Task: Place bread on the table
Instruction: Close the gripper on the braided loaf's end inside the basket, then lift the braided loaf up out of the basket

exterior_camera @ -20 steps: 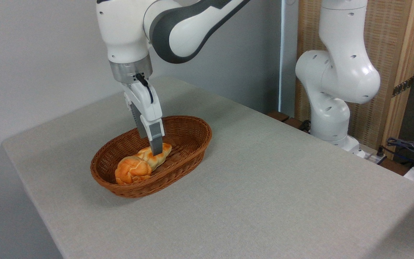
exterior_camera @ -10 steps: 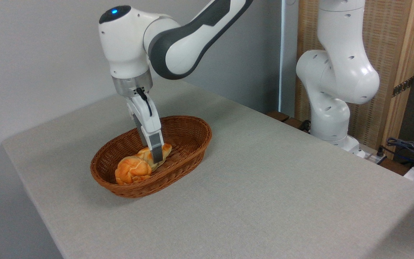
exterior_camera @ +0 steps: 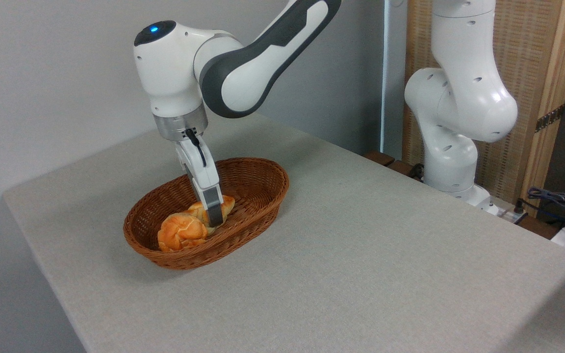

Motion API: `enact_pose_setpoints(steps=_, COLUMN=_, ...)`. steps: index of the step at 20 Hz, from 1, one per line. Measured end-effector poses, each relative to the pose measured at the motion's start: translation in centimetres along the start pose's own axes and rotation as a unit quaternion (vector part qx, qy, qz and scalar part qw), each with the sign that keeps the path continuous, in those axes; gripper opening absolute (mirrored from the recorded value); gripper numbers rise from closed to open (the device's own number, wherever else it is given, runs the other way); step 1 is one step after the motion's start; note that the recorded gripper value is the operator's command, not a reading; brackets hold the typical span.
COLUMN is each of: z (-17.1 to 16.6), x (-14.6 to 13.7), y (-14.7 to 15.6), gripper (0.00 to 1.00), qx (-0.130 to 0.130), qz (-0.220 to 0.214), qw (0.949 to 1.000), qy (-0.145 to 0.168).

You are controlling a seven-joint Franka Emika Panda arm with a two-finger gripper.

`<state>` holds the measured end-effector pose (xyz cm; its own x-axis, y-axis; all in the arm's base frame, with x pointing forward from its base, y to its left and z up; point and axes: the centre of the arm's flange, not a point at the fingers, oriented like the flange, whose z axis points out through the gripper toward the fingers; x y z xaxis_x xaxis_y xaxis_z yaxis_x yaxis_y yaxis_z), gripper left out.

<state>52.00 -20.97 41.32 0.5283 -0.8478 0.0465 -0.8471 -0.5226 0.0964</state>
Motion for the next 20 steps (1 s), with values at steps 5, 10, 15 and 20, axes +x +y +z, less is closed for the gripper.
enact_pose_setpoints(steps=5, z=0.17, x=-0.02, y=-0.07, gripper=0.25, qx=-0.001, qz=0.0, qw=1.0, qy=-0.001)
enact_pose_setpoints(steps=10, z=0.16, x=-0.01, y=-0.08, gripper=0.24, qx=-0.001, qz=0.0, qw=1.0, qy=-0.001)
enact_pose_setpoints(steps=15, z=0.02, x=0.05, y=-0.09, gripper=0.24, qx=0.0, qz=0.0, qw=1.0, qy=0.0)
enact_pose_setpoints(steps=20, z=-0.69, x=-0.3, y=0.41, gripper=0.24, qx=-0.018, qz=0.001, qw=0.9996, qy=-0.021)
